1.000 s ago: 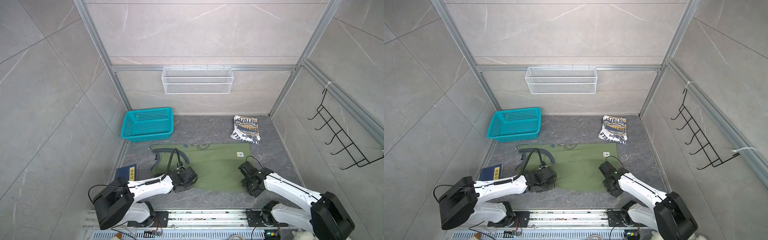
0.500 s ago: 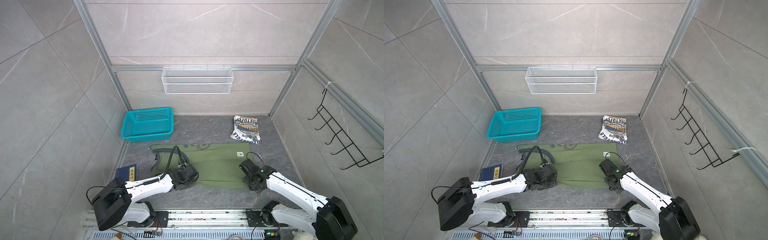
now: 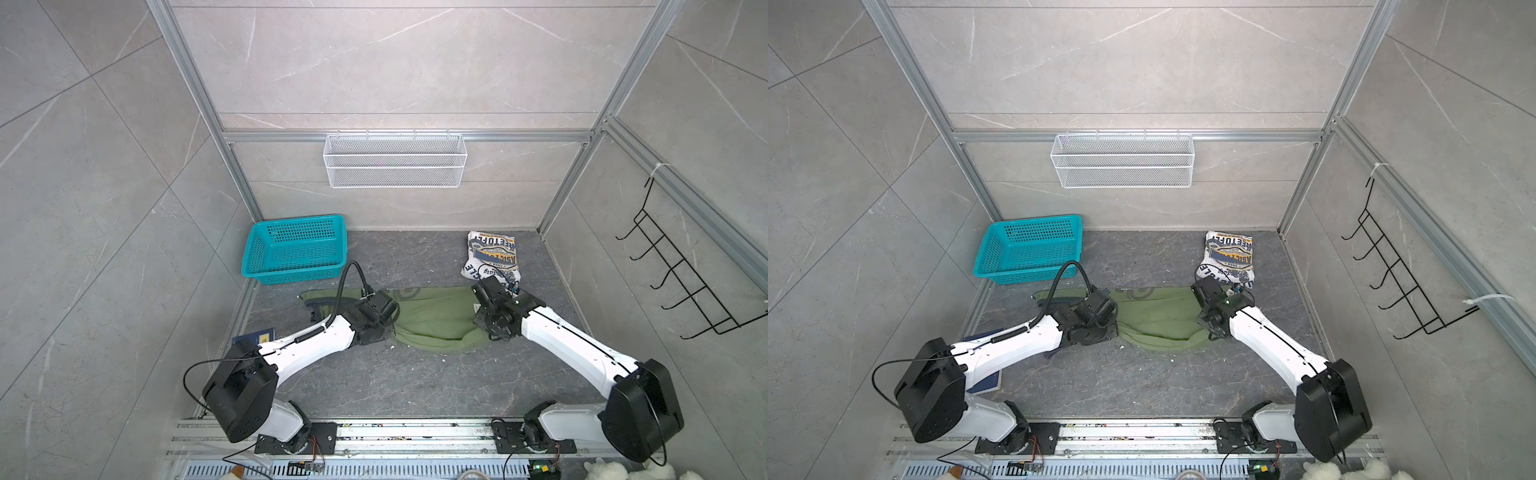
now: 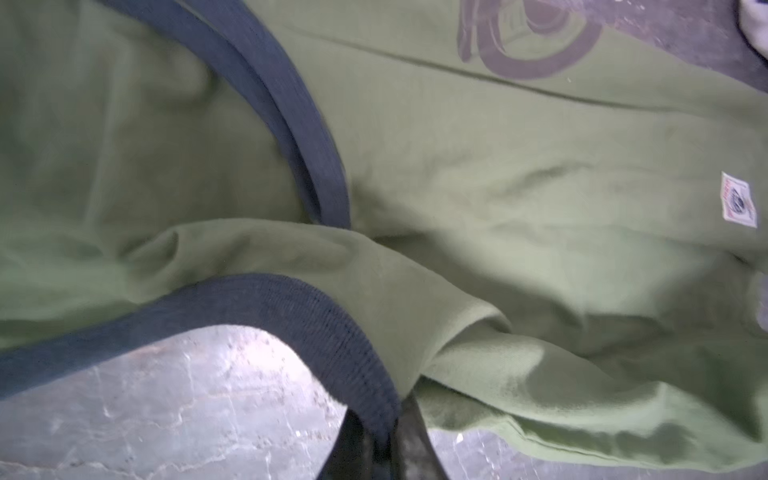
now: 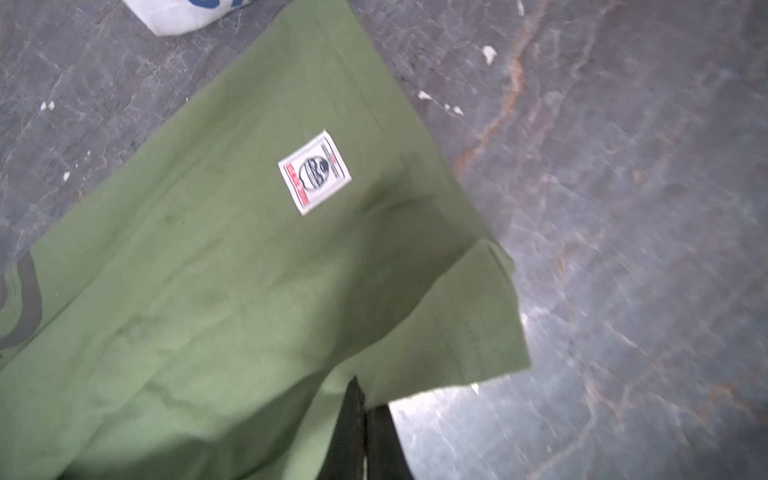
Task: Fold and stack the tank tops
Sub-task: 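Fold the held near edge over toward the far edge with both grippers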
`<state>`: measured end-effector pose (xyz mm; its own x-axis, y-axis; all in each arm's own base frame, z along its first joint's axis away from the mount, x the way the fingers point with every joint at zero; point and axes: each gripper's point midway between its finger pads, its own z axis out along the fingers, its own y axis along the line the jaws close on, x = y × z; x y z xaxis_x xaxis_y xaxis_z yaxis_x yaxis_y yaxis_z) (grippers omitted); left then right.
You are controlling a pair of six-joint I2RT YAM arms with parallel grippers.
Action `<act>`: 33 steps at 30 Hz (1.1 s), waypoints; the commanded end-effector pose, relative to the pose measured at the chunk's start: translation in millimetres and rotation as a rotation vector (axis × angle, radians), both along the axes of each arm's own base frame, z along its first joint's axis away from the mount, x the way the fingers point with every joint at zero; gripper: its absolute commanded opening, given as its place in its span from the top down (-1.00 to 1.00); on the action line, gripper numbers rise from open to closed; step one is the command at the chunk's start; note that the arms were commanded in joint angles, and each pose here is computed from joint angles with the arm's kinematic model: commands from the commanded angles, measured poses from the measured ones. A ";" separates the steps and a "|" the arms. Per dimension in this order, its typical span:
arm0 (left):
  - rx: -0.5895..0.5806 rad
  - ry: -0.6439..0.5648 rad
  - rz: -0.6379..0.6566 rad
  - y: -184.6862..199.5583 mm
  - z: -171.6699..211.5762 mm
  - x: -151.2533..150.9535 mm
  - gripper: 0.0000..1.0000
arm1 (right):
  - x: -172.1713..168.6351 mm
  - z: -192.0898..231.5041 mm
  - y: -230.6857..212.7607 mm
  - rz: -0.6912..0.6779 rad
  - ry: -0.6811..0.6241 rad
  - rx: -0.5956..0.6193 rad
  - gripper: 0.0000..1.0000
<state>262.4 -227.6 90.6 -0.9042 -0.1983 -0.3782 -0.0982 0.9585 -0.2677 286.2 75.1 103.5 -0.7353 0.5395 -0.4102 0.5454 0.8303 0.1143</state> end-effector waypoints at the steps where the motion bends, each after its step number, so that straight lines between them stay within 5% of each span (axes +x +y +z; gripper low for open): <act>1: 0.057 -0.021 -0.009 8.0 6.0 19.2 0.91 | 29.0 0.4 4.6 0.069 -0.025 0.014 1.00; 21: 0.083 0.032 0.039 3.2 -20.4 89.1 0.84 | 97.6 -17.8 -17.2 0.007 -0.049 -0.029 1.00; 27: 0.090 0.058 0.037 -2.4 -32.1 96.0 0.52 | 108.0 -31.8 -13.2 0.027 -0.016 -0.032 1.00; 29: 0.100 0.059 0.041 -1.2 -31.5 98.0 0.26 | 110.6 -32.7 -13.7 0.033 -0.005 -0.042 0.84; 33: 0.148 0.030 0.068 16.5 -15.0 102.9 -0.07 | 114.1 -14.4 -21.8 0.052 -0.015 -0.097 0.15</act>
